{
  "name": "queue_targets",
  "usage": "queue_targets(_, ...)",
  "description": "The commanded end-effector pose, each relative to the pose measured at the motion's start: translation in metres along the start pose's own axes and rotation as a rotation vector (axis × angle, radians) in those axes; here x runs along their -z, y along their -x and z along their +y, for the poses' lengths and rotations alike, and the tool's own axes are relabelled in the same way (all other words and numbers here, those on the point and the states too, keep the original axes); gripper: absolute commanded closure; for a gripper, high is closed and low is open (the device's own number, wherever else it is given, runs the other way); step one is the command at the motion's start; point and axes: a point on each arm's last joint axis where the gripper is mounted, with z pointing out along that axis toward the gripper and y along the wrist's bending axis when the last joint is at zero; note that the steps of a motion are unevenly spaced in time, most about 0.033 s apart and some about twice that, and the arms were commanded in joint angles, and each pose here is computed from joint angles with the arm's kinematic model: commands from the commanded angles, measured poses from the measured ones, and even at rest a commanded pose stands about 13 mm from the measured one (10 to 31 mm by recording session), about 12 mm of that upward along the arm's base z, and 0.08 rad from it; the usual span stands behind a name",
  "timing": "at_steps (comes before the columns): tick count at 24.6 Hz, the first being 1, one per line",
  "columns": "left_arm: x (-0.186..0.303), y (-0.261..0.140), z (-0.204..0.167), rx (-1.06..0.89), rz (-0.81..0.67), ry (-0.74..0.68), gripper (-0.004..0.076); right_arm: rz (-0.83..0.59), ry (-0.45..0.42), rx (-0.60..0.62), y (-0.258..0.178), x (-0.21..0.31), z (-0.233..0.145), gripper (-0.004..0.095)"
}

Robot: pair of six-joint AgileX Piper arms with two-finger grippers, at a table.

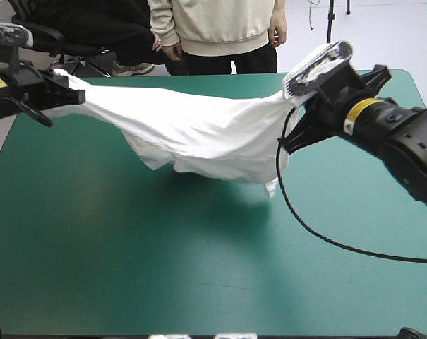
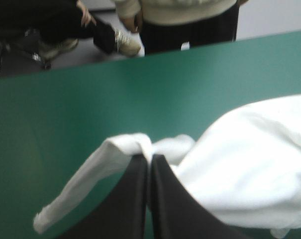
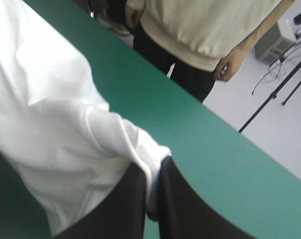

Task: Fold the cloth

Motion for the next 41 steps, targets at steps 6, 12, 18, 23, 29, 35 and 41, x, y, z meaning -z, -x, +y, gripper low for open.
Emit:
queue_targets(6, 0.132, 0.052, -0.028, -0.102, -0.405, 0.012, 0.0741, -0.299, -0.138, 0.032, 0.037, 0.092, -0.046, 0.0923)
queue_targets(12, 0.202, 0.055, -0.043, -0.156, -0.617, 0.060, 0.0741, -0.351, -0.188, -0.020, 0.035, 0.154, -0.070, 0.0910)
queue_targets(18, 0.160, 0.050, -0.024, -0.131, -0.430, 0.145, 0.0741, -0.266, -0.151, -0.009, 0.036, 0.123, -0.059, 0.0911)
queue_targets(23, 0.047, 0.037, 0.003, -0.074, -0.162, 0.122, 0.0741, 0.019, -0.283, 0.014, 0.023, 0.031, -0.050, 0.0926)
queue_targets(29, -0.041, 0.026, 0.022, -0.030, -0.079, 0.110, 0.0741, 0.120, -0.169, -0.076, -0.007, -0.050, -0.062, 0.0926)
queue_targets(35, -0.115, 0.023, 0.037, 0.028, -0.108, 0.087, 0.0741, 0.077, -0.154, -0.133, -0.029, -0.118, -0.095, 0.0926)
queue_targets(41, -0.186, 0.005, 0.048, 0.095, -0.088, 0.053, 0.0741, 0.138, -0.163, -0.146, -0.059, -0.182, -0.111, 0.0924)
